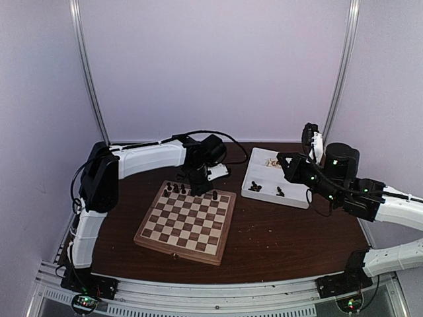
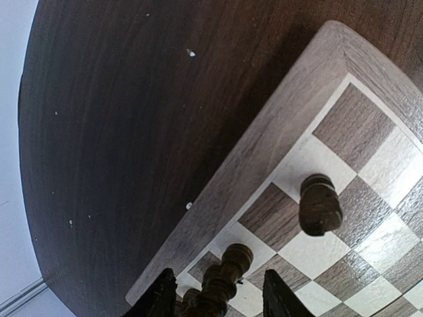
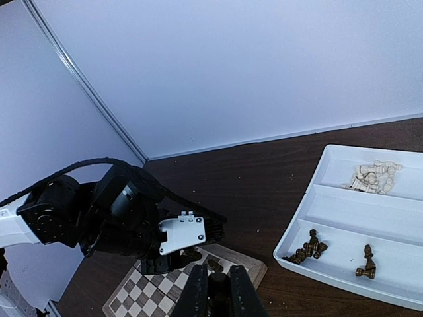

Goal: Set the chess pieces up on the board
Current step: Place the chess piece on the chessboard.

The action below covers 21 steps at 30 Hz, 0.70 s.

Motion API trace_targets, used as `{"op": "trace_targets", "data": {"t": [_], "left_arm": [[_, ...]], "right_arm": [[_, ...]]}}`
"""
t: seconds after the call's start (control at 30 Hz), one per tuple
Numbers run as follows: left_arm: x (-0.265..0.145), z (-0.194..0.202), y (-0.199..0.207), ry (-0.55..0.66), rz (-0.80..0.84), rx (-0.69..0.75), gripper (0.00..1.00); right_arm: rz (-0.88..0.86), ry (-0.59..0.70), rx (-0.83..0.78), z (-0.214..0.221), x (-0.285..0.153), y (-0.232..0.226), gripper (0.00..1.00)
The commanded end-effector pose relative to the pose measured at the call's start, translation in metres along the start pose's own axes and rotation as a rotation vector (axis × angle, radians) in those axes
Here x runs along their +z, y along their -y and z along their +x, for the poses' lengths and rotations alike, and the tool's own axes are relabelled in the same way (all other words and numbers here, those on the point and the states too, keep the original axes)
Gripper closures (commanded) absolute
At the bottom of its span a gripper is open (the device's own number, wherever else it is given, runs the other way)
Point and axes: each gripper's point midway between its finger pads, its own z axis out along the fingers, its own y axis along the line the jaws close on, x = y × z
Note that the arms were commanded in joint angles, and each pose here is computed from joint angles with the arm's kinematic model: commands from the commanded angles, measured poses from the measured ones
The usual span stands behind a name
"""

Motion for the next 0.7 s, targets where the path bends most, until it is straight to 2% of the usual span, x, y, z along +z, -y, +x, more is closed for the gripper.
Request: {"op": "trace_targets", "data": {"t": [0.0,0.13,0.4,0.57,0.67], "left_arm": [[-0.03,-0.015,-0.024,0.096,-0.067,-0.053,0.54],[-0.041,-0.012,-0.025,0.101,-0.064,-0.054,0.48],[-0.103,-0.009,-0.028,0.22,-0.034,-0.115,0.4],[-0.149,-0.006,-0.033,0.375,-0.038,-0.212,0.4],[-0.174,-0.003,-0.023,0.51,0.009,-0.253,0.34]], "right_arm": [[0.002,0.003,-0.016,-0.003,-0.004,0.002,1.0],[0.002,0.0,-0.02,-0.003,-0.004,0.002,1.0],[-0.039,-0.047,-0.059,0.008,0.004,-0.007,1.0],[-0.174,-0.124,-0.169,0.021,0.009,-0.032,0.97],[-0.275,-0.17,-0.224,0.028,0.01,-0.05,0.97]]}}
